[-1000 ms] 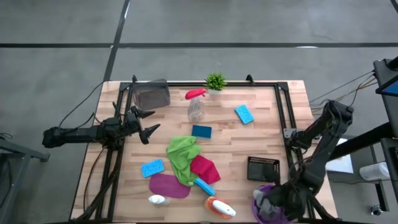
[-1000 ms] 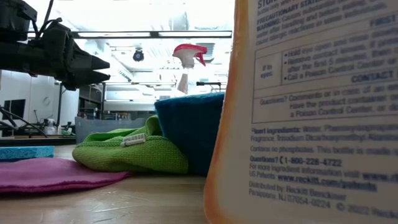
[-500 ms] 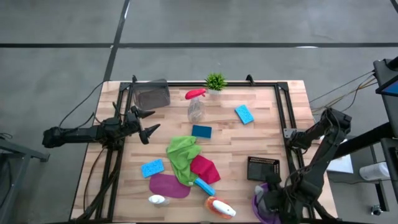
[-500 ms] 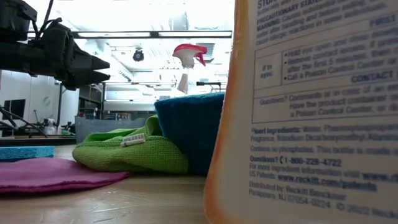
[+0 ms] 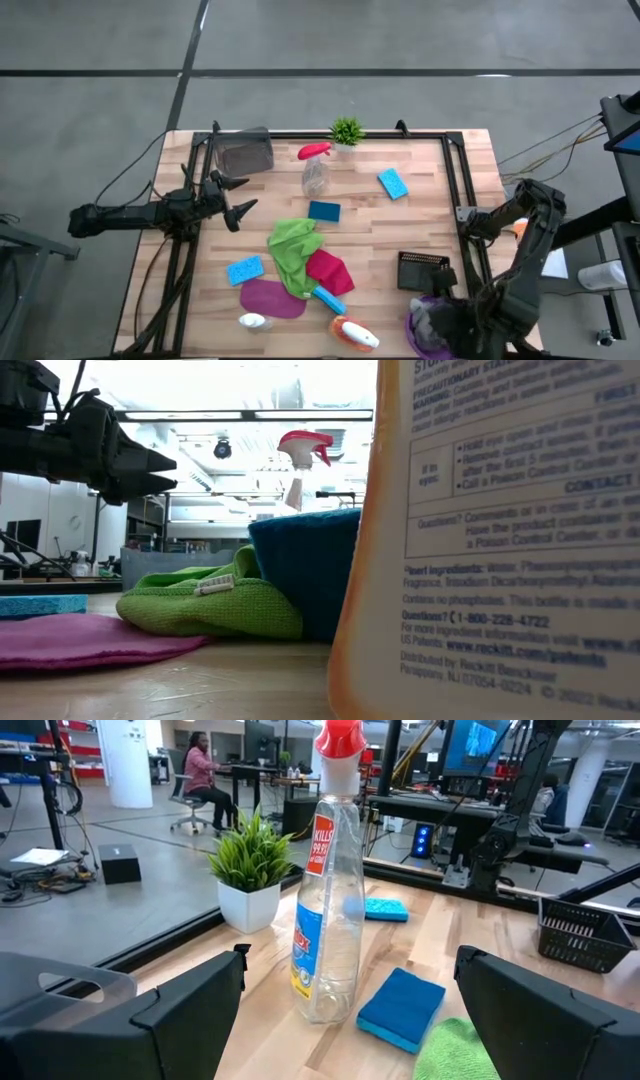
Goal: Pick & Place Kitchen Items
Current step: Put the green towel into the purple bucket
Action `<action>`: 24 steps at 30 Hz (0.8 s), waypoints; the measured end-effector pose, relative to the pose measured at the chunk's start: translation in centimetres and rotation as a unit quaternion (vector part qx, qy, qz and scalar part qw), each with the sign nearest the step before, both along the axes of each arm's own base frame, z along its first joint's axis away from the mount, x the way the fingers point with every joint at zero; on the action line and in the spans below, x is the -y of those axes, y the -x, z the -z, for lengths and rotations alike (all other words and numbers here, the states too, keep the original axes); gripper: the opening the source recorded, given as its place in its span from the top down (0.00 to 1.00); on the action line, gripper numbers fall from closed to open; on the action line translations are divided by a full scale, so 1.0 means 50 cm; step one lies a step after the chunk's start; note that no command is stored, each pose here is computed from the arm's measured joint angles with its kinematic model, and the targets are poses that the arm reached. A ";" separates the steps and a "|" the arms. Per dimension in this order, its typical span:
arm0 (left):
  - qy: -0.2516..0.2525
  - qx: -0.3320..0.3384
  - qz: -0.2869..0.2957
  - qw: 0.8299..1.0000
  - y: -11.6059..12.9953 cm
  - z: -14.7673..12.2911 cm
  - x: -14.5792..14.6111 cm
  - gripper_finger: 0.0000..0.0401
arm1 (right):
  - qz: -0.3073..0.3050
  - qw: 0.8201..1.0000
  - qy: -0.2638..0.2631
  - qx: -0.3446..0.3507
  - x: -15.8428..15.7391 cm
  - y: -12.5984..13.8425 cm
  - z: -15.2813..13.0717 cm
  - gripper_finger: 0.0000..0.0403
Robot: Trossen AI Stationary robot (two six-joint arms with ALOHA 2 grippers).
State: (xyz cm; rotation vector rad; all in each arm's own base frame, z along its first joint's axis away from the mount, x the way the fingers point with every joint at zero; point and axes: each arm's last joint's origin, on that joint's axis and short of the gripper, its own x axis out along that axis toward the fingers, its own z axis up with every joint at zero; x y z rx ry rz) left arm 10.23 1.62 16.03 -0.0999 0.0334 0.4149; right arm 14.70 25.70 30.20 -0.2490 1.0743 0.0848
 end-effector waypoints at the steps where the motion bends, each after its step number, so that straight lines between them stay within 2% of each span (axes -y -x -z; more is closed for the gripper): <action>1: 0.001 0.001 0.000 1.000 0.000 0.000 0.000 0.09 | -0.004 1.000 0.004 0.024 0.007 0.007 -0.007 0.28; 6: 0.010 0.004 0.003 1.000 0.000 0.000 0.000 0.09 | -0.022 0.991 -0.002 0.133 0.040 0.038 -0.020 0.28; 11: 0.012 0.016 0.009 1.000 -0.001 -0.004 0.001 0.09 | -0.052 0.972 -0.033 0.225 0.095 0.061 -0.002 0.28; 19: 0.018 0.066 0.051 0.996 -0.002 -0.022 0.006 0.09 | -0.088 0.915 -0.082 0.385 0.206 0.090 0.037 0.28; 24: 0.051 0.049 0.065 0.995 -0.011 -0.015 0.007 0.09 | -0.079 0.889 -0.081 0.444 0.270 0.103 0.063 0.28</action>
